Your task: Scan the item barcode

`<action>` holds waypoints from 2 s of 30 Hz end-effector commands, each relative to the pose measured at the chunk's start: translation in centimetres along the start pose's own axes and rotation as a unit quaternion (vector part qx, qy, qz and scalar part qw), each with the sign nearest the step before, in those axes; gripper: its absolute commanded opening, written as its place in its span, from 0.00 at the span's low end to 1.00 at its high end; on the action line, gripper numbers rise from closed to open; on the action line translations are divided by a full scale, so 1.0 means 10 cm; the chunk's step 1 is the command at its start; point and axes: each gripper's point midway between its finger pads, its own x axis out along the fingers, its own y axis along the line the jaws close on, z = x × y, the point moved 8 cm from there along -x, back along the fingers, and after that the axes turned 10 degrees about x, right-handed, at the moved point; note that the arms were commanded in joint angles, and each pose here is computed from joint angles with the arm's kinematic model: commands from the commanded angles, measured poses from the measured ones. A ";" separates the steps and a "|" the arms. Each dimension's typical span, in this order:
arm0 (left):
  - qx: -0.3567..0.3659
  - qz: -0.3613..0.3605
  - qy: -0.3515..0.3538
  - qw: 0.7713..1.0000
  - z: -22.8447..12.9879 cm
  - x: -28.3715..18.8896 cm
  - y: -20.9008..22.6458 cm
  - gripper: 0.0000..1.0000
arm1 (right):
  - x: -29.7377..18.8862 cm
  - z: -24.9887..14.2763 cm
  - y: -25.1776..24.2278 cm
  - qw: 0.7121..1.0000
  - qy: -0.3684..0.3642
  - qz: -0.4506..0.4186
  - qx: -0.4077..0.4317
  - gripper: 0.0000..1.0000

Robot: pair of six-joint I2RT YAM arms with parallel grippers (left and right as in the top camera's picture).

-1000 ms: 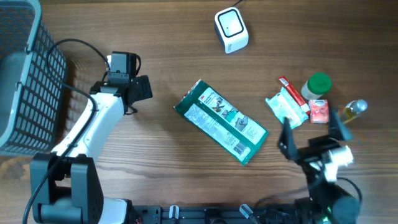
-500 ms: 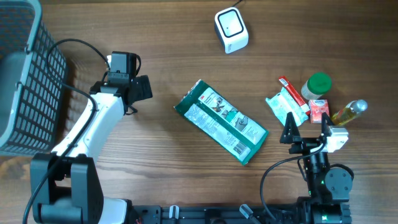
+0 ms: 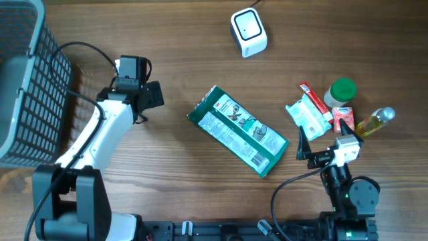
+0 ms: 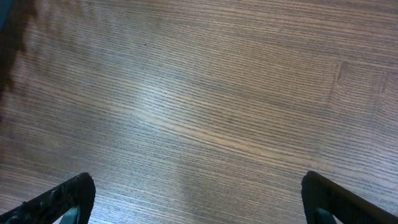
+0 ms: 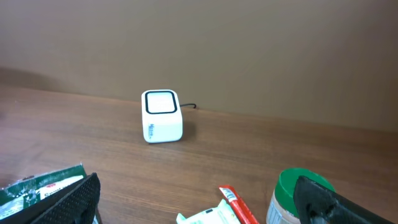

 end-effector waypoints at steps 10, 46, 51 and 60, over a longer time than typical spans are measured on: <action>0.001 0.001 -0.003 1.000 0.03 0.00 0.00 1.00 | -0.01 0.01 0.01 1.000 -0.004 0.008 -0.011 1.00; -0.116 -0.064 -0.463 0.876 -0.81 -2.74 0.80 1.00 | -0.01 0.01 0.01 1.000 -0.004 0.008 -0.011 1.00; -0.122 -0.034 -0.434 0.892 -1.09 -2.27 0.77 1.00 | -0.01 0.01 0.01 1.000 -0.004 0.008 -0.011 1.00; -0.153 0.019 -0.426 0.891 -1.47 -1.79 0.82 1.00 | -0.01 0.01 0.01 1.000 -0.004 0.008 -0.011 1.00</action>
